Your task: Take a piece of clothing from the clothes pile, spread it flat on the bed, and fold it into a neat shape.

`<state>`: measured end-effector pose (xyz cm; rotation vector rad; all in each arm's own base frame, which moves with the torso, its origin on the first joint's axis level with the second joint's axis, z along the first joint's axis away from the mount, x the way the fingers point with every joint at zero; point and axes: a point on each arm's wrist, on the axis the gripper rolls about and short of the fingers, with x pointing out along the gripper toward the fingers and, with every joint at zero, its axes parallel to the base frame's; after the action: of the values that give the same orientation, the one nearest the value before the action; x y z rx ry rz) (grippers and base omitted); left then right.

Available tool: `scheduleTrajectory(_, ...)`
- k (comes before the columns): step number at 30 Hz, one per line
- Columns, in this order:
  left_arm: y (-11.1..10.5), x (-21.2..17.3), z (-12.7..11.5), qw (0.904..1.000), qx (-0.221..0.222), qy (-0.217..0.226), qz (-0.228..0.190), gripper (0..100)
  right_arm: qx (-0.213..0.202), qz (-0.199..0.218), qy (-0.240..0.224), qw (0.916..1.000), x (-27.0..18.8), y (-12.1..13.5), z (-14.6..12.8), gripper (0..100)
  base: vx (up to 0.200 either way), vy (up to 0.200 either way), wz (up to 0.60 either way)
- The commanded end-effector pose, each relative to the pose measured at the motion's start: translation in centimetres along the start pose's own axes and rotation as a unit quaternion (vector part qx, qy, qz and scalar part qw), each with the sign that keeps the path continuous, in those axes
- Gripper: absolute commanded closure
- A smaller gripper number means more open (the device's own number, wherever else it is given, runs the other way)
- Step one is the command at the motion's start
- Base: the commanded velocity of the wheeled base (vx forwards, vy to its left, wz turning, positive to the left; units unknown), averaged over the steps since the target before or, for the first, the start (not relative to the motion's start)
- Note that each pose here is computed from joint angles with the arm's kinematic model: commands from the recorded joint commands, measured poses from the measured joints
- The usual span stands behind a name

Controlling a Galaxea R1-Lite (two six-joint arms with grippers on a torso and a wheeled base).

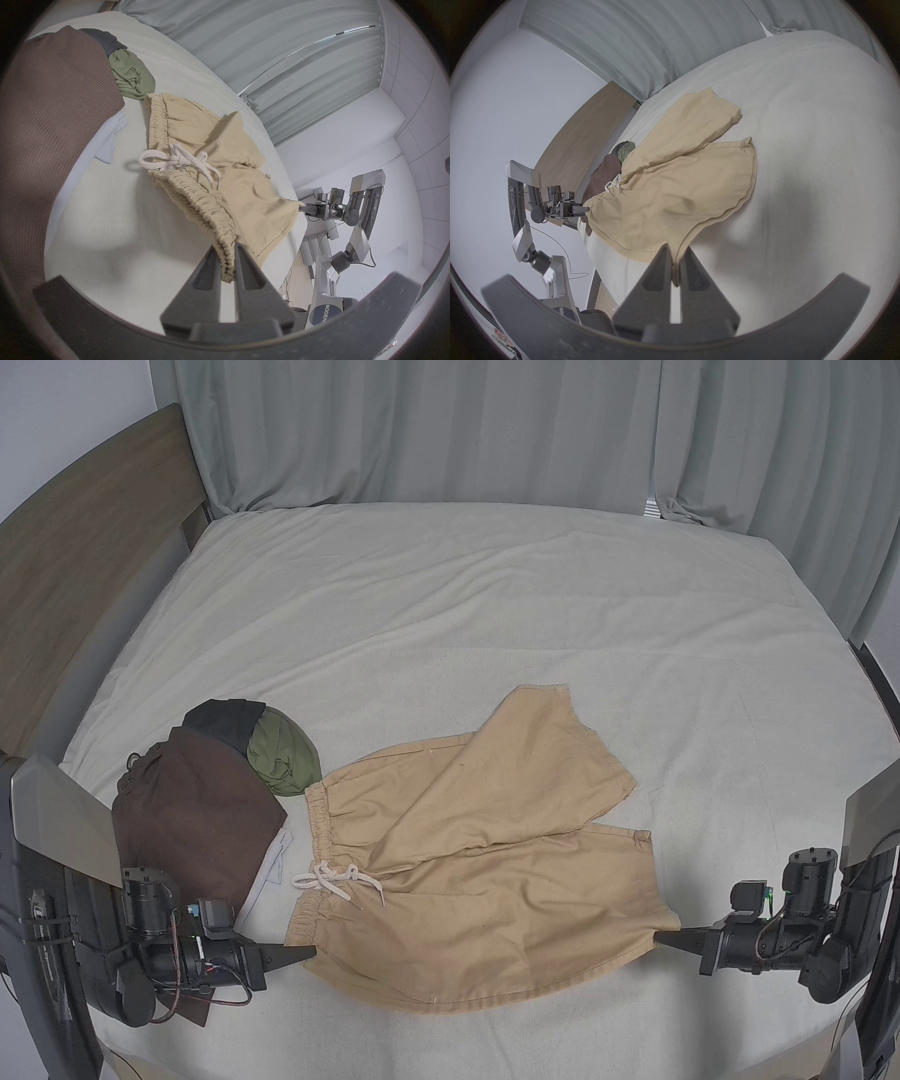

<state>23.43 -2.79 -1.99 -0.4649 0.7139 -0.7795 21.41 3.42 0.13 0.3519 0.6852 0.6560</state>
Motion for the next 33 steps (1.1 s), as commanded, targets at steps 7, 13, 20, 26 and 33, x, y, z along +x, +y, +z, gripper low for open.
scheduleTrajectory(7, 0.6, 0.1, -1.4, 0.9995, -0.018, 0.024, 0.007, 100, 0.025, -0.013, 0.05, 0.9984, 0.8, -1.1, -2.1, 100, 0.0, 0.0, 0.0)
scheduleTrajectory(13, 1.1, 0.2, -1.6, 0.9995, -0.011, 0.027, 0.01, 100, 0.024, -0.015, 0.058, 0.9979, 1.0, -1.4, -2.5, 100, 0.0, 0.0, 0.0)
scheduleTrajectory(20, 1.0, 0.2, -0.9, 0.9999, 0.0, 0.014, 0.006, 100, 0.01, -0.009, 0.039, 0.9992, 0.6, -1.0, -1.7, 100, 0.0, 0.0, 0.0)
scheduleTrajectory(26, 0.2, 0.1, 0.2, 1.0, -0.003, -0.003, -0.003, 100, -0.013, -0.002, 0.001, 0.9999, -0.1, -0.1, -0.1, 100, 0.0, 0.0, 0.0)
scheduleTrajectory(33, -1.5, -0.5, 3.0, 0.9977, -0.038, -0.051, -0.023, 100, -0.012, 0.019, -0.066, 0.9976, -0.9, 1.4, 2.8, 100, 0.0, 0.0, 0.0)
